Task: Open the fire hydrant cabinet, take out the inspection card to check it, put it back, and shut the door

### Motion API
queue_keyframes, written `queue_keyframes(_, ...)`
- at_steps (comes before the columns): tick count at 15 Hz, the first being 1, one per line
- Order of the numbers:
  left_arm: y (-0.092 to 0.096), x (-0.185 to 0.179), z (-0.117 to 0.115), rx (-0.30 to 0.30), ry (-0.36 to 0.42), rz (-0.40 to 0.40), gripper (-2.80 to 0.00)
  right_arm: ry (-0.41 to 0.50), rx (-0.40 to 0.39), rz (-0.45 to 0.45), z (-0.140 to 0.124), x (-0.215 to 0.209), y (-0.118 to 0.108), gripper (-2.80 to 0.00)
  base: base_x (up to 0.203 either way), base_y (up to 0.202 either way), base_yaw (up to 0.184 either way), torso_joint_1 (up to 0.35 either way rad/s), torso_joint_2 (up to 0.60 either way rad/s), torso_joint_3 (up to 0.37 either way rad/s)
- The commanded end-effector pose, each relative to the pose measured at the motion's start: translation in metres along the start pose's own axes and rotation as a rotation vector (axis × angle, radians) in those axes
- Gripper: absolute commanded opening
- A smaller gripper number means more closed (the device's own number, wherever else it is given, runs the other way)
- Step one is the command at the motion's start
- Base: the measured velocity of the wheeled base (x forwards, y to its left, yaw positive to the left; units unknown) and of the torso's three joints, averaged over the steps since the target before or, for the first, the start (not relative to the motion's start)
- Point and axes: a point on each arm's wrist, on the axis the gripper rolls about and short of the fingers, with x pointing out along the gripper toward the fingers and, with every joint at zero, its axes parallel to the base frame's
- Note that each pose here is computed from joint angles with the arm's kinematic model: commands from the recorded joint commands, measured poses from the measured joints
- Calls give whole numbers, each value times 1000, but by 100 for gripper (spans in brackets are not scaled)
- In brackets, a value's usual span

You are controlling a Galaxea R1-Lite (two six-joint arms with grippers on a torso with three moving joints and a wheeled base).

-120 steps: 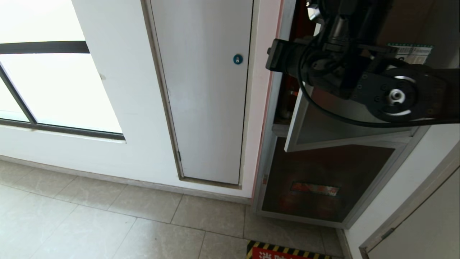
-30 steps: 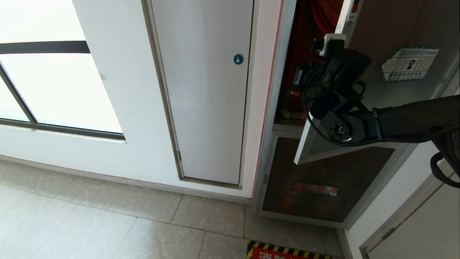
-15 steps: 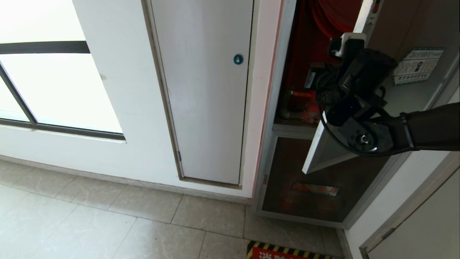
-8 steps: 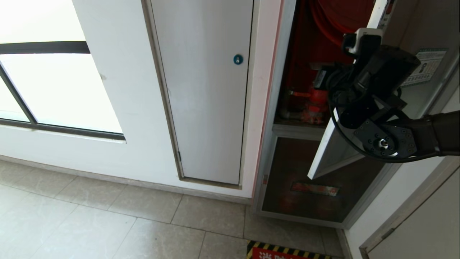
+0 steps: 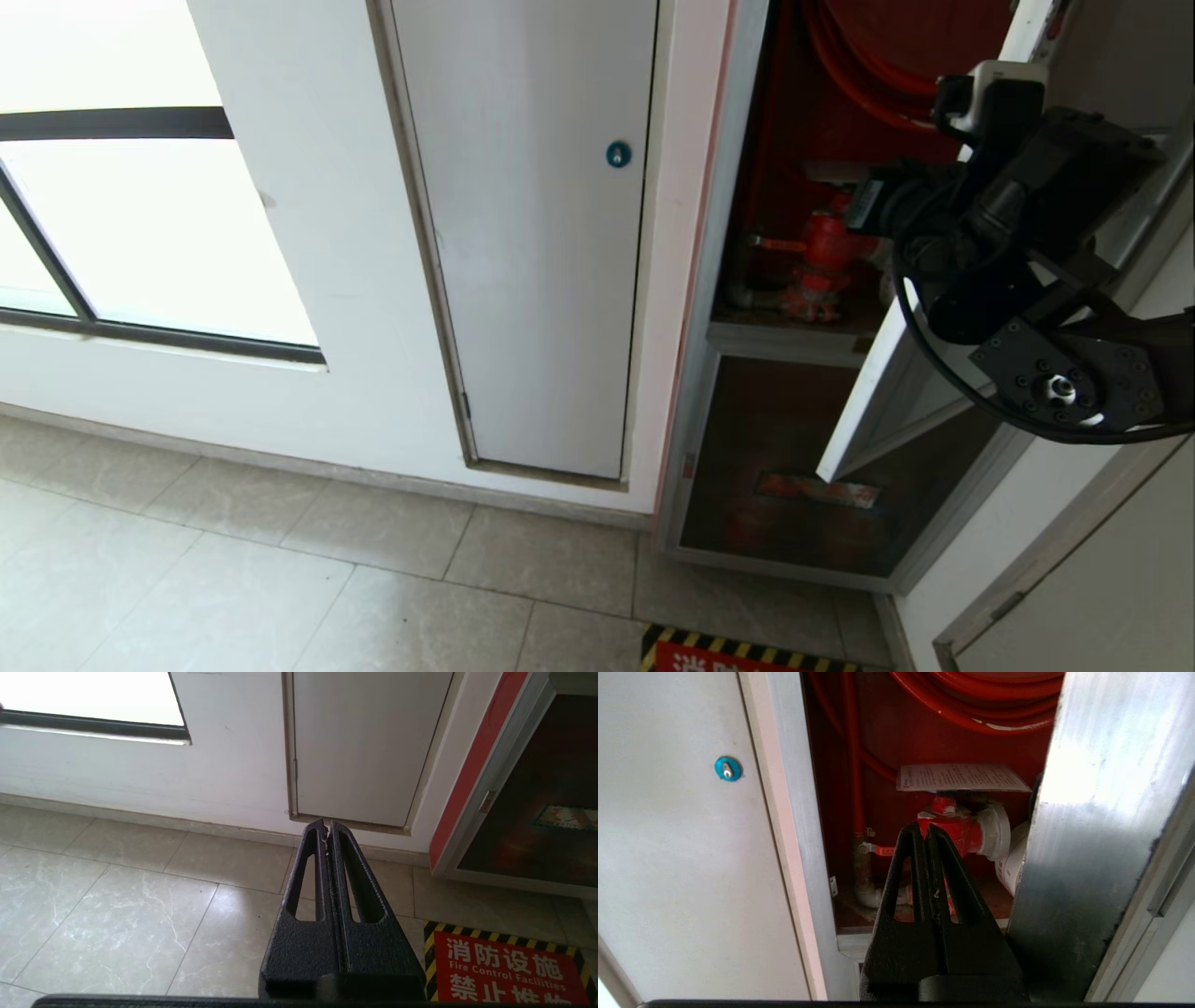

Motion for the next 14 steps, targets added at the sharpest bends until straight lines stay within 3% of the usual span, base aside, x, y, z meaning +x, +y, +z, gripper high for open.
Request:
queue_keyframes(1,0,0,0,-1,1,0,-280,-13,8,-4,11,-10,-8,-280,0,0,0,0,0,0)
queue_keyframes(14,0,0,0,-1,1,0,-280,-25,15,-17,35,-44,-36,-280,0,0,0,0,0,0)
